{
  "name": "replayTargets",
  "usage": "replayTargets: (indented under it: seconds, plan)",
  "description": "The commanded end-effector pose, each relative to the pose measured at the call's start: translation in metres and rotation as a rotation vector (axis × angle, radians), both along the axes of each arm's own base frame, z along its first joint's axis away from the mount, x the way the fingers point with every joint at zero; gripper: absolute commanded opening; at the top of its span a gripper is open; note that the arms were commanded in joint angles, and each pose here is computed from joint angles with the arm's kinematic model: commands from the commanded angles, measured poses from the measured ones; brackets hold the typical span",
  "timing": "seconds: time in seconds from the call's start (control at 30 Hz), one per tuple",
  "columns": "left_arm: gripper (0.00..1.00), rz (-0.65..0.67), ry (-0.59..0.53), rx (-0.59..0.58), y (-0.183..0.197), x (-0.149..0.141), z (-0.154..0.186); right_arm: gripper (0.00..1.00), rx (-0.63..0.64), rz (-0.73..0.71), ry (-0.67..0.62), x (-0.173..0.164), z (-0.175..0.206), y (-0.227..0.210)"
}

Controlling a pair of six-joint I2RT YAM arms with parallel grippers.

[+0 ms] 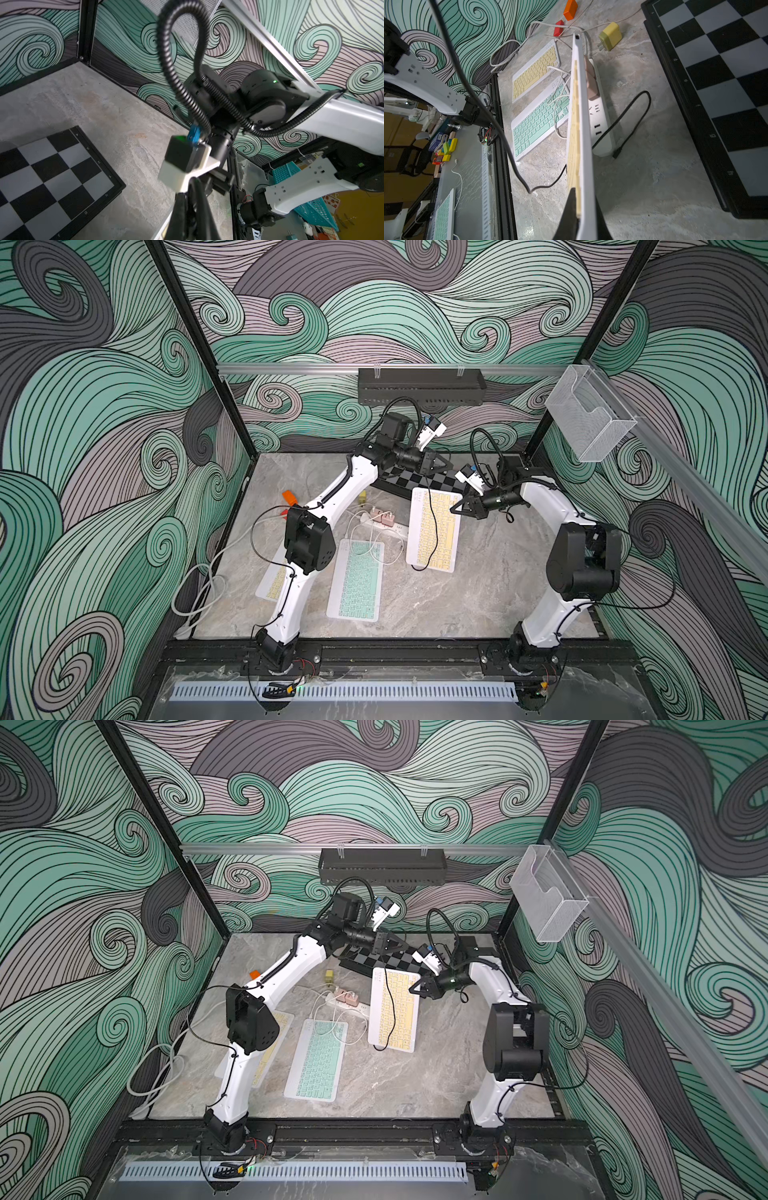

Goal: Unplug the wireless keyboard
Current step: Remove the power cord from the keyboard, then place the power cord at the center of the board, then place the keyboard at the center of the board.

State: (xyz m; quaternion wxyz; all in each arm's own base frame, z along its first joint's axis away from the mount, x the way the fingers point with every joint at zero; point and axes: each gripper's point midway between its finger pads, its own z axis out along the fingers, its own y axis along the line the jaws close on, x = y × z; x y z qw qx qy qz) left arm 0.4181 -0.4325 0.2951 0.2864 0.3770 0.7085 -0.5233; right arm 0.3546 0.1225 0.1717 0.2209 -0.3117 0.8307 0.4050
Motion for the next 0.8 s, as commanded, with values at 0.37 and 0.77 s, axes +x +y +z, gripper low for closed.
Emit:
replayTargets:
  seconds: [0.37,0.77]
  plan:
    - [0.02,0.284,0.025,-0.023,0.000,0.059,-0.050,0.00,-0.225,-0.282,0.379,-0.022,-0.097,-0.105]
    - [0.31,0.290,0.159,0.055,-0.009,0.060,-0.121,0.21,-0.354,-0.559,0.514,-0.024,-0.131,-0.166]
